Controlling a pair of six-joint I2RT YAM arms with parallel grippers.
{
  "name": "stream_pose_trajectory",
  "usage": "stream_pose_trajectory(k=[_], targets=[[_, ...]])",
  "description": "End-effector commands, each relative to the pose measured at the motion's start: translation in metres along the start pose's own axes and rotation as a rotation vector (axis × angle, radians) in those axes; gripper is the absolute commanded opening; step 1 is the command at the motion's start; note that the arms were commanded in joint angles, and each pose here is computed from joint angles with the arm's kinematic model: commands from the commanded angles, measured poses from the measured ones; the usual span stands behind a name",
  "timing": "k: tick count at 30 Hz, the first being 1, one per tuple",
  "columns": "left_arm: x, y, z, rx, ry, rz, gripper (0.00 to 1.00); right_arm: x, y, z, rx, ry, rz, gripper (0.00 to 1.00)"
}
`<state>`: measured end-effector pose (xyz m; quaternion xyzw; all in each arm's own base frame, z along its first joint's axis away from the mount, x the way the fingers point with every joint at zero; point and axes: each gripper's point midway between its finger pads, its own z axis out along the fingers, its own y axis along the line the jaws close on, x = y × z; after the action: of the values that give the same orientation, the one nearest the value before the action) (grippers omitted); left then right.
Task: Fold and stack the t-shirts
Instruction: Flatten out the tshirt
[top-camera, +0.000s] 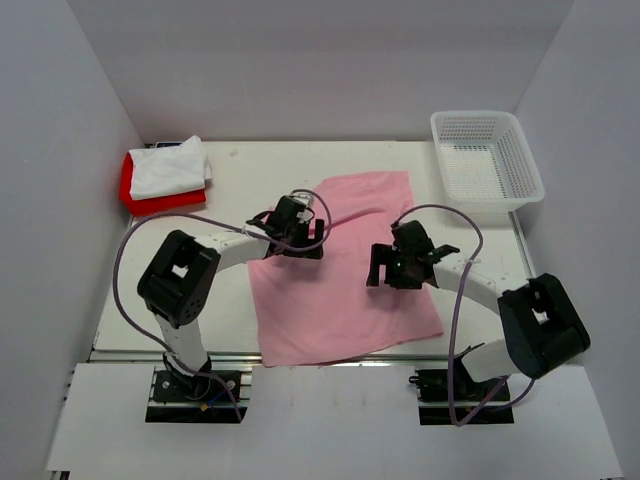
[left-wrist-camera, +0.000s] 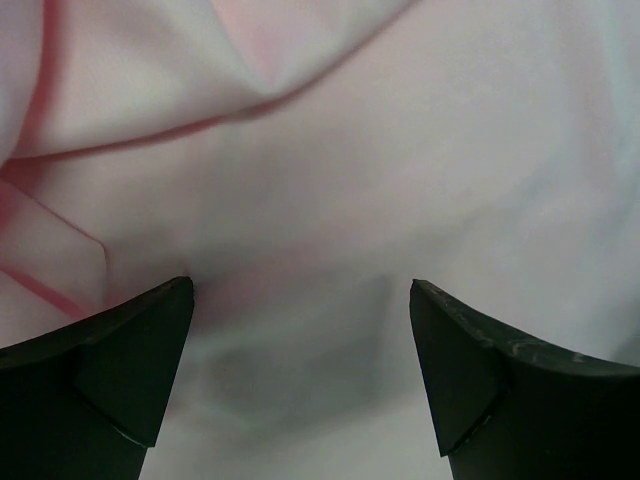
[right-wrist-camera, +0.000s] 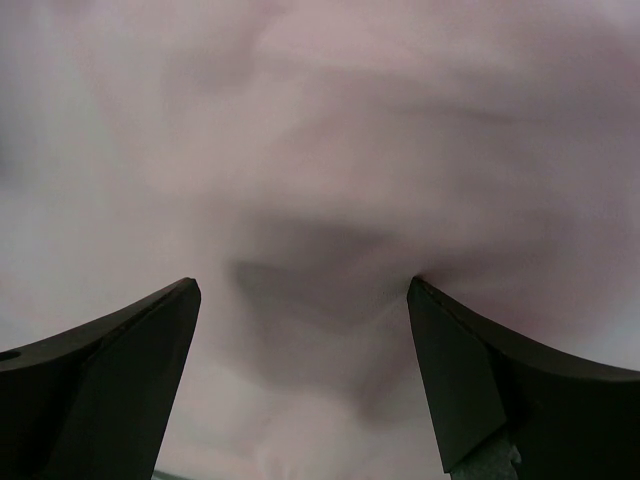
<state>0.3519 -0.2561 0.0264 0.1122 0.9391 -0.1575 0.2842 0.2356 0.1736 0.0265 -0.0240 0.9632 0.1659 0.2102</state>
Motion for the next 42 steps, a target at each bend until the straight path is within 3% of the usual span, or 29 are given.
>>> stream_pose_trajectory(k=[1, 7, 8, 10, 11, 12, 14, 15, 16, 19, 25, 30, 31, 35, 36, 38, 42], targets=[[0.072, 0.024, -0.017, -0.081, 0.172, -0.121, 1.0, -0.025, -0.003, 0.011, 0.061, -0.042, 0.004, 0.9], [0.119, 0.027, -0.05, -0.099, 0.203, -0.229, 1.0, -0.058, 0.005, 0.046, 0.099, -0.011, -0.02, 0.9], [0.119, 0.021, -0.056, -0.076, 0.192, -0.23, 1.0, -0.088, 0.021, 0.043, 0.07, -0.063, -0.022, 0.9], [0.136, 0.014, -0.063, -0.034, 0.231, -0.224, 1.0, -0.086, 0.016, 0.066, 0.092, -0.008, -0.041, 0.9], [0.146, 0.01, -0.066, -0.016, 0.254, -0.221, 1.0, -0.122, 0.033, 0.062, 0.069, -0.071, -0.043, 0.9], [0.15, -0.001, -0.068, 0.031, 0.281, -0.218, 1.0, -0.116, 0.027, 0.081, 0.094, -0.022, -0.057, 0.9], [0.161, -0.017, -0.072, 0.099, 0.318, -0.182, 1.0, -0.159, 0.047, 0.077, 0.072, -0.088, -0.096, 0.9], [0.163, -0.034, -0.076, 0.182, 0.336, -0.162, 1.0, -0.152, 0.041, 0.093, 0.089, -0.044, -0.106, 0.9], [0.17, -0.039, -0.077, 0.206, 0.366, -0.137, 1.0, -0.17, 0.052, 0.09, 0.069, -0.078, -0.134, 0.9], [0.157, -0.073, -0.085, 0.298, 0.337, -0.026, 1.0, -0.194, 0.061, 0.086, 0.05, -0.121, -0.199, 0.9], [0.086, -0.074, -0.113, 0.172, 0.132, 0.074, 1.0, -0.236, 0.073, 0.025, 0.062, -0.3, -0.287, 0.9], [0.054, -0.023, -0.141, -0.121, 0.02, -0.017, 1.0, -0.216, 0.063, 0.0, 0.085, -0.296, -0.271, 0.9], [0.041, -0.005, -0.152, -0.203, -0.051, -0.054, 1.0, -0.208, 0.061, -0.013, 0.081, -0.295, -0.242, 0.9], [0.035, 0.039, -0.172, -0.35, -0.135, -0.196, 1.0, -0.165, 0.061, -0.024, 0.015, -0.231, -0.2, 0.9], [0.036, 0.056, -0.176, -0.418, -0.156, -0.227, 1.0, -0.136, 0.052, -0.014, 0.023, -0.168, -0.17, 0.9], [0.04, 0.076, -0.18, -0.479, -0.163, -0.271, 1.0, -0.129, 0.053, -0.024, 0.005, -0.187, -0.161, 0.9], [0.02, 0.118, -0.179, -0.559, -0.239, -0.384, 1.0, -0.091, 0.021, -0.021, 0.114, -0.135, -0.105, 0.9]])
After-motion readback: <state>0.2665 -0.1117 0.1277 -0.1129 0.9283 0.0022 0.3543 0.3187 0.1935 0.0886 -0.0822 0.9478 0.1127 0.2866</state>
